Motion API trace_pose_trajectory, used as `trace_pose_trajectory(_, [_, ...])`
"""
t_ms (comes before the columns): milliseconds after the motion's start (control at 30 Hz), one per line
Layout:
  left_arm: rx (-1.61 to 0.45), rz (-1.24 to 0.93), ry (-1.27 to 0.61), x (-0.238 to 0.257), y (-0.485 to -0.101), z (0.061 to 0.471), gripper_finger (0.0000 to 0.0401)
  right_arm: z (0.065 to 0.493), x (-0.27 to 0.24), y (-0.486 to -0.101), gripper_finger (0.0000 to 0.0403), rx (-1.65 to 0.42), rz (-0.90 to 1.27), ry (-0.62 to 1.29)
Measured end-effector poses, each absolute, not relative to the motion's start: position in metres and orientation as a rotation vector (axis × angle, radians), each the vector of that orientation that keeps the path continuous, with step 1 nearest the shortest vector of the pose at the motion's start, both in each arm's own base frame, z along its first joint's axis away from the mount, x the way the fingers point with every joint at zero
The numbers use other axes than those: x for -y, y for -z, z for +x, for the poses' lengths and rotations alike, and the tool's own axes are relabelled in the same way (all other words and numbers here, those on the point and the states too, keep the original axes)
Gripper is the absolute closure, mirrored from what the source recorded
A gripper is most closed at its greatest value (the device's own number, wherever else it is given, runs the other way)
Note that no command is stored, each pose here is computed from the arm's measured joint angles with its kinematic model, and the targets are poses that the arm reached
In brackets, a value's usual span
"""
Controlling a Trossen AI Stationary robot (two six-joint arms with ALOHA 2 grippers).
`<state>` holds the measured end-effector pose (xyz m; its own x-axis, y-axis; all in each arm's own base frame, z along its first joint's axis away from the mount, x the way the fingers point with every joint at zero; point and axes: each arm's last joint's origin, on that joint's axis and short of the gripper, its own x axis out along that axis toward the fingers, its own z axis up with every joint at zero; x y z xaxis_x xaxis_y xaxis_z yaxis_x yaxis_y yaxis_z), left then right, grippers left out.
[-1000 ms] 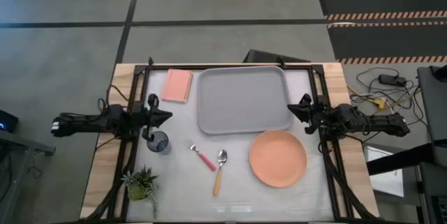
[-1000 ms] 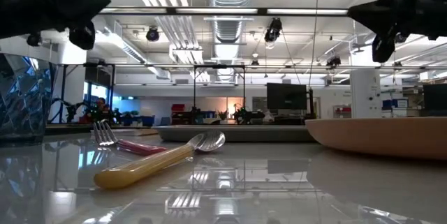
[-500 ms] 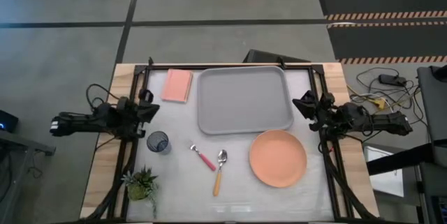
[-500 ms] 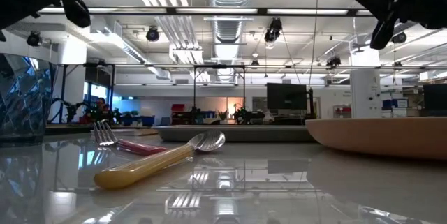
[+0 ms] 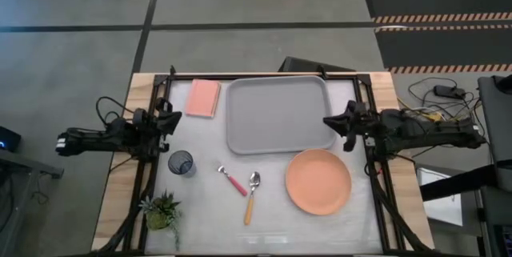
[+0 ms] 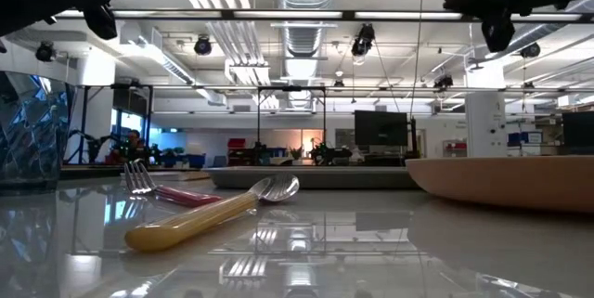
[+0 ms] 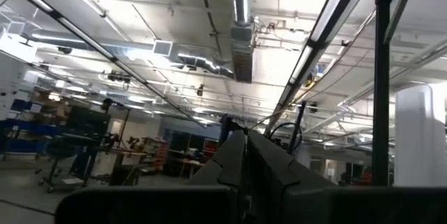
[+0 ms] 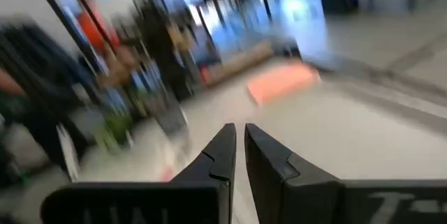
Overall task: Pick and place plate/cup/fork/spoon on tray
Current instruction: Put the orange plate on the gray tray
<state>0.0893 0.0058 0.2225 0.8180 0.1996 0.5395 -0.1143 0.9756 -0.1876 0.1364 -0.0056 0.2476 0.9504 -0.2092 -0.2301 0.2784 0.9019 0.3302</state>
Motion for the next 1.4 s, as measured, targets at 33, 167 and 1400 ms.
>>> trace_pose_trajectory(33, [0.591,-0.150,-0.168,-0.006,-0.223,0.089,0.0401,0.139,0.005,-0.248,0.0380,-0.268,0.363,0.263])
trace_pose_trajectory(167, [0.595,-0.151,-0.168,-0.006,-0.223,0.089,0.0401,0.144,0.004,-0.249,0.0380,-0.477,0.354,0.264])
trace_pose_trajectory(1400, [0.577,-0.156,-0.178,-0.006,-0.220,0.090,0.0401,0.195,0.000,-0.173,0.0226,-1.006,0.125,0.153])
